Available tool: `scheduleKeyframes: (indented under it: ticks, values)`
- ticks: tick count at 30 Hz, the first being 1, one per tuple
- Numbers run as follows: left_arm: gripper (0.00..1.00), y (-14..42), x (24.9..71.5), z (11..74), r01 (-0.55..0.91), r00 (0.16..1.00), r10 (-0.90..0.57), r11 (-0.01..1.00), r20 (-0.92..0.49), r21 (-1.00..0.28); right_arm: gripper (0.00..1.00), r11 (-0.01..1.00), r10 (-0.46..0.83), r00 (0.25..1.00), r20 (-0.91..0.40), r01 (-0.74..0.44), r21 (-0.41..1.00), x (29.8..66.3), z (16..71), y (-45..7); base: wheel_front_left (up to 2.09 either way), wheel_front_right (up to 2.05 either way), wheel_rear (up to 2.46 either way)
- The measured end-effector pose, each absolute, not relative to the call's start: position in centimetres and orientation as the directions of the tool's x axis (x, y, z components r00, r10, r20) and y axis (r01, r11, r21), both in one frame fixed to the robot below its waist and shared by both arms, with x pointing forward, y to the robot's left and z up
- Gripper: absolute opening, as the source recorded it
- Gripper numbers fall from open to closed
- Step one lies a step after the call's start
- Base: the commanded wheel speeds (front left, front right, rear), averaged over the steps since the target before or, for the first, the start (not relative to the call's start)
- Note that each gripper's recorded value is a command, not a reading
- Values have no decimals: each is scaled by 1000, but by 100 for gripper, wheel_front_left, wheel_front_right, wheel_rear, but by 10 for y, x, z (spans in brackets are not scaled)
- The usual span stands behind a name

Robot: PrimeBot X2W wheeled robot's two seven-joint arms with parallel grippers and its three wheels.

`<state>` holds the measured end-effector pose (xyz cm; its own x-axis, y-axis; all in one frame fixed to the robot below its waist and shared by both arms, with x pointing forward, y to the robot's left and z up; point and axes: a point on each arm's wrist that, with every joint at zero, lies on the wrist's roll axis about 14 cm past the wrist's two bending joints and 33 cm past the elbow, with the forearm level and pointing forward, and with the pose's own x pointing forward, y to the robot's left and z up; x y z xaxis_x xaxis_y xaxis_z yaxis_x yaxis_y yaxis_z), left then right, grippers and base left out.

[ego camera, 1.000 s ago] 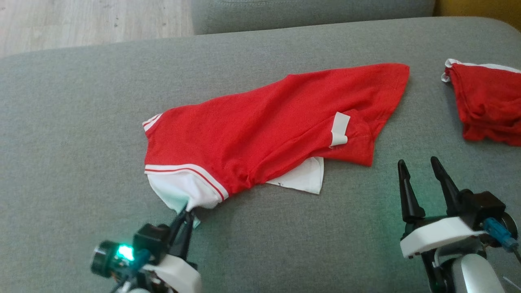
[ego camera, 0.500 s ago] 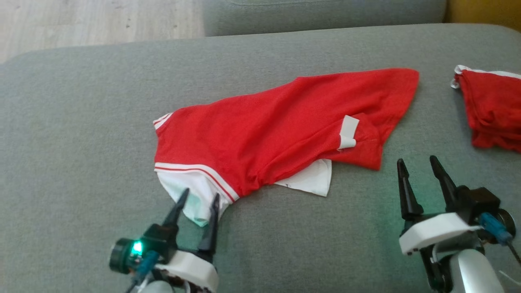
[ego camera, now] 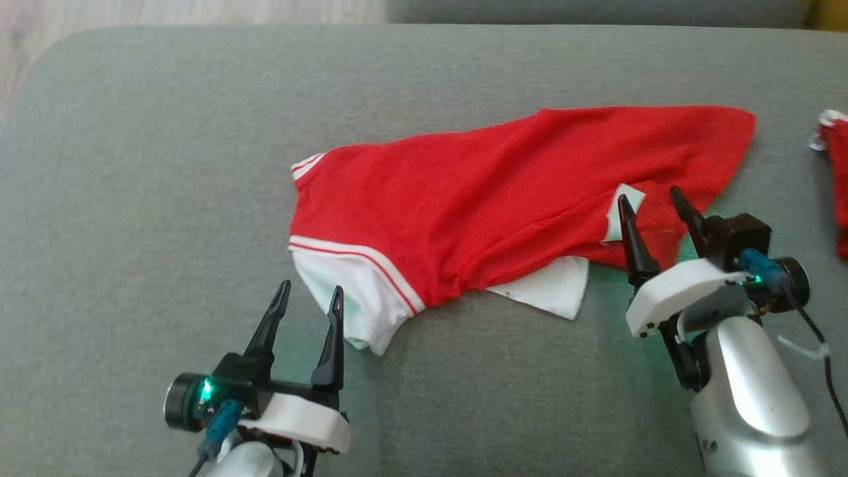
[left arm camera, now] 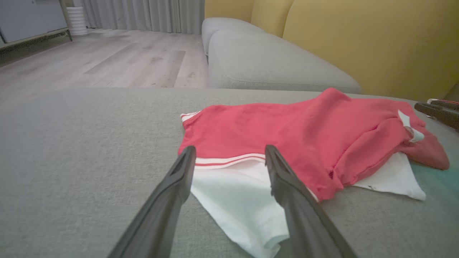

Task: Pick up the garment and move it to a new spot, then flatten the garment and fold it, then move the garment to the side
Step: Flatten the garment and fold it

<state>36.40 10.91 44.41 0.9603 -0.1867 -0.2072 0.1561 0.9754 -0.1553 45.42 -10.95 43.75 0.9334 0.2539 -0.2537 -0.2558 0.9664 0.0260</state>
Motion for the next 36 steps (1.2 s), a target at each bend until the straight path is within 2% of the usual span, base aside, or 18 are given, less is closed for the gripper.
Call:
scheduleKeyframes:
  ticks: [7,10,11,12,13,15,19,21,30,36]
  values:
    - [100,130,363,443,88,970,-117,986,-211,-143,100,955,280,869,-407,-296,24,453,389,-95,0,0,0]
    - [100,134,362,444,74,972,-102,988,-210,-139,98,952,290,863,-413,-303,33,451,382,-91,0,0,0]
    - [100,135,362,444,72,973,-101,988,-208,-139,82,952,291,865,-409,-305,34,450,382,-91,0,0,0]
    - [100,135,362,445,73,974,-101,988,-205,-138,50,952,293,868,-400,-305,35,450,383,-90,0,0,0]
    - [100,135,362,446,73,974,-101,988,-203,-138,37,952,293,870,-396,-303,39,450,384,-90,0,0,0]
    - [100,134,362,447,76,975,-102,988,-199,-138,28,953,291,875,-386,-300,38,451,386,-91,0,0,0]
    - [100,131,363,450,83,976,-109,987,-189,-136,19,954,291,888,-356,-299,34,453,394,-92,0,0,0]
    - [100,130,363,452,90,976,-115,987,-184,-137,0,953,293,889,-352,-300,36,451,395,-93,0,0,0]
    - [100,117,361,459,137,974,-159,981,-162,-140,0,957,287,930,-230,-289,22,449,429,-99,0,0,0]
    - [100,109,358,459,164,968,-186,977,-168,-138,0,966,255,944,-208,-258,11,422,432,-115,0,0,0]
